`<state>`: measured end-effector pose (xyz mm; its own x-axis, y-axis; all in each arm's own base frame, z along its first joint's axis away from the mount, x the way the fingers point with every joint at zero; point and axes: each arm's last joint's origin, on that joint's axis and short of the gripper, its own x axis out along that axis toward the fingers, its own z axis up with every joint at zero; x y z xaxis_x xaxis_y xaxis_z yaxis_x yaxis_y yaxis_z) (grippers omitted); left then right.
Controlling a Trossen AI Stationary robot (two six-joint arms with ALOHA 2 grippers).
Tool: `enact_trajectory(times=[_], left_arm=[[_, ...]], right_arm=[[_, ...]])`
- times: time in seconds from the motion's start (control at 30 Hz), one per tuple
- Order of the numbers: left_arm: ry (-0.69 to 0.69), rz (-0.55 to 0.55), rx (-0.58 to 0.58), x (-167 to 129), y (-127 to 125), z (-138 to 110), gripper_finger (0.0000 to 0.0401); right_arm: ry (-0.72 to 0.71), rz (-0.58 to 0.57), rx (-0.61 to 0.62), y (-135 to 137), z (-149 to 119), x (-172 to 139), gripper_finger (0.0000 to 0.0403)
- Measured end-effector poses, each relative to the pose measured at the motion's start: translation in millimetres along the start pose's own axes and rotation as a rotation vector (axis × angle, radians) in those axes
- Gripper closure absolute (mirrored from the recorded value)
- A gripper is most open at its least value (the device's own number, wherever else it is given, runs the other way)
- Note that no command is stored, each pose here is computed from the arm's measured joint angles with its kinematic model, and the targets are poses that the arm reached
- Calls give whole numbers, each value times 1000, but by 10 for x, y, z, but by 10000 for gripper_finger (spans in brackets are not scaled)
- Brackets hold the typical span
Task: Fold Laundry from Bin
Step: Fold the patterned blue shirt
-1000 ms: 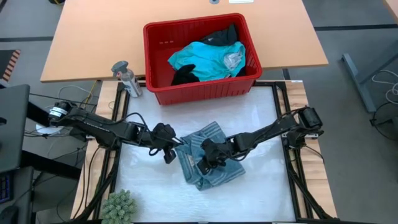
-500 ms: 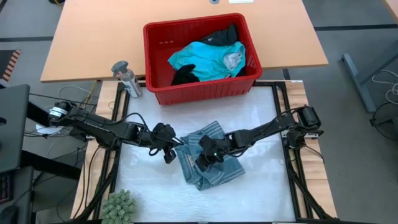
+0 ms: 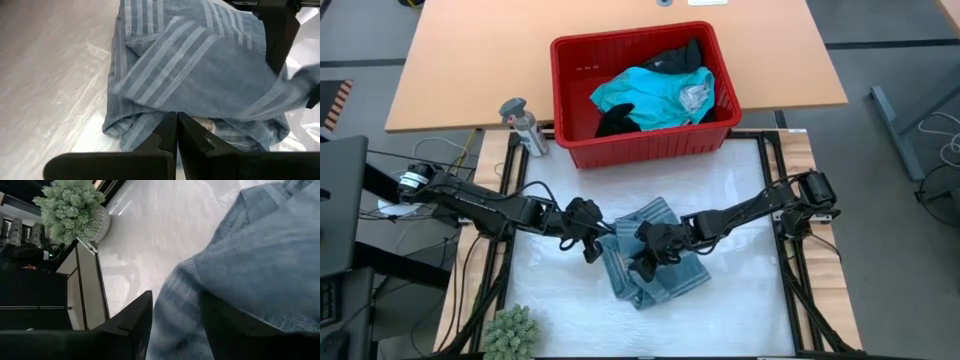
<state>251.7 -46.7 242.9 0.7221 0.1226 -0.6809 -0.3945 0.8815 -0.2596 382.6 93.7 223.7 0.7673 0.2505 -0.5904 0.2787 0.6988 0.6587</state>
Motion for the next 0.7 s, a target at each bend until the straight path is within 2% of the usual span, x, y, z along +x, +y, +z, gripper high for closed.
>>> enact_trajectory(times=[0.33,0.4,0.43,0.5,0.57,0.6,0.7], left_arm=[[-13,-9,-6,-28,-1,15,401],[-49,-52,-27,-60,-34,53,401],[-75,-109,-22,-72,-83,82,401],[-121,-260,36,-105,-215,132,401],[-159,-353,87,-89,-354,129,401],[-172,-363,113,-60,-412,107,401],[-179,-293,196,87,-505,-17,401]], right_arm=[[7,-9,-51,-9,-6,-3,173],[7,5,-76,13,5,-35,174],[9,18,-88,31,13,-64,175],[20,25,-111,65,27,-160,179],[49,4,-128,75,23,-278,183],[67,-18,-134,71,15,-340,185],[101,-116,-150,54,-21,-556,199]])
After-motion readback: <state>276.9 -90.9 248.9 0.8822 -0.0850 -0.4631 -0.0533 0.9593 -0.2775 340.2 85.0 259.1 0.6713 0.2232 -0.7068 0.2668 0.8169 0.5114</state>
